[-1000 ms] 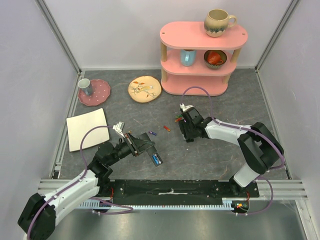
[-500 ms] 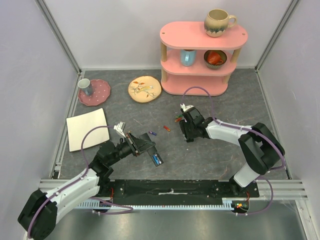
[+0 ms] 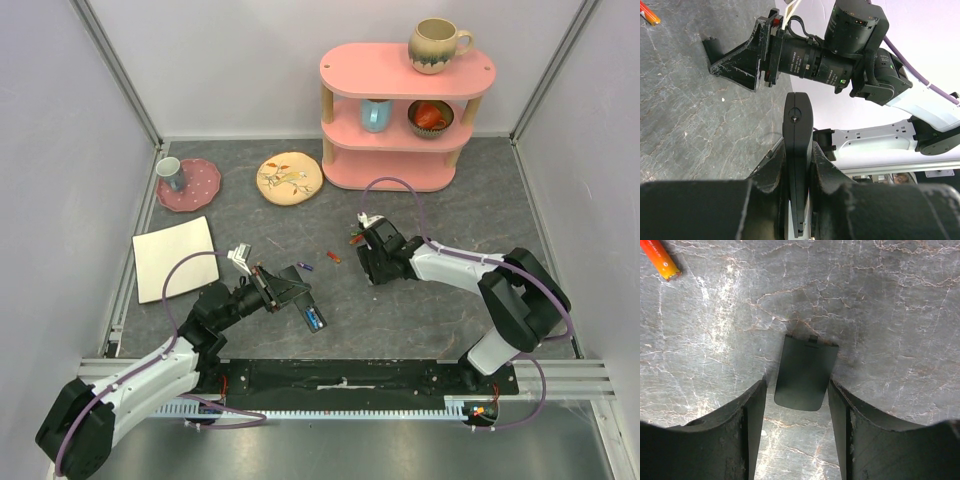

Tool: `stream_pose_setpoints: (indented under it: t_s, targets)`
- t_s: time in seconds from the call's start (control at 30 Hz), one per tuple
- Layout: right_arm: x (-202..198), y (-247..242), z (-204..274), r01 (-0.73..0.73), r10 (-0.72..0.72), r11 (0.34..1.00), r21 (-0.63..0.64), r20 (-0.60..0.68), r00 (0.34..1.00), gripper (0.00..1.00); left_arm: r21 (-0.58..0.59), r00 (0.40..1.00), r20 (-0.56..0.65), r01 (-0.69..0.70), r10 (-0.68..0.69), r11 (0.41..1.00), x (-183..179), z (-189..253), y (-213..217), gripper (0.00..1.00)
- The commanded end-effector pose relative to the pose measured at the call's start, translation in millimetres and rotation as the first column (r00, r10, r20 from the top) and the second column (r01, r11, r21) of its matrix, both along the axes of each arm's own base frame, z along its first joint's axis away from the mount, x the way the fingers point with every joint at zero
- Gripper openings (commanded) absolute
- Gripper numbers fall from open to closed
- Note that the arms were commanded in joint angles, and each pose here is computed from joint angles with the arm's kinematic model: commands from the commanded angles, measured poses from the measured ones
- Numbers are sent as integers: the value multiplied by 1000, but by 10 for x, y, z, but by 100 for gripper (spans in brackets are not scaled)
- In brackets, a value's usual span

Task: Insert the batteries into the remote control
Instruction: Pick up the battery cover at the center of the board.

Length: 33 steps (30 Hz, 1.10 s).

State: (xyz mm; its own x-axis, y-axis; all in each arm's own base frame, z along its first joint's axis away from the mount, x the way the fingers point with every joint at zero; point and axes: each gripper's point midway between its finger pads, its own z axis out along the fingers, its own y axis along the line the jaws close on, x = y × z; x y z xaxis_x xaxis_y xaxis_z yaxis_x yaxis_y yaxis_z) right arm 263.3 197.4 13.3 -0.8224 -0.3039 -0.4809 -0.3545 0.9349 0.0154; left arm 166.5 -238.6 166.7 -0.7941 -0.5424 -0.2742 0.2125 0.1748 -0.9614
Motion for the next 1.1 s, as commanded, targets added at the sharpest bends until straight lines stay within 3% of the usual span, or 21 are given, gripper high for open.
stream_pose_setpoints:
  t_s: [0.0,0.23,0.57,0.83,1.07]
  targets:
    - [-336,-131,-234,-6,-1,998,-60,-131,991,58,-16,998,66,4,-3,1000,-13,77,11,2]
    - [-379,-120,-276,-2,-4,999,-44,-141,990,53,-19,998,67,1,1,1000,-23,79,24,2]
    - [-288,-120,-69,27,-28,999,-17,-70,997,33,-6,998,58,-4,4,1000,-7,55,22,2]
    - [-269,20,727,-17,14,998,62,61,998,30,9,997,77,-6,5,1000,88,151,-40,2]
    - [-505,128,1489,-110,96,991,74,173,980,29,11,997,80,-9,8,1000,227,201,-133,2]
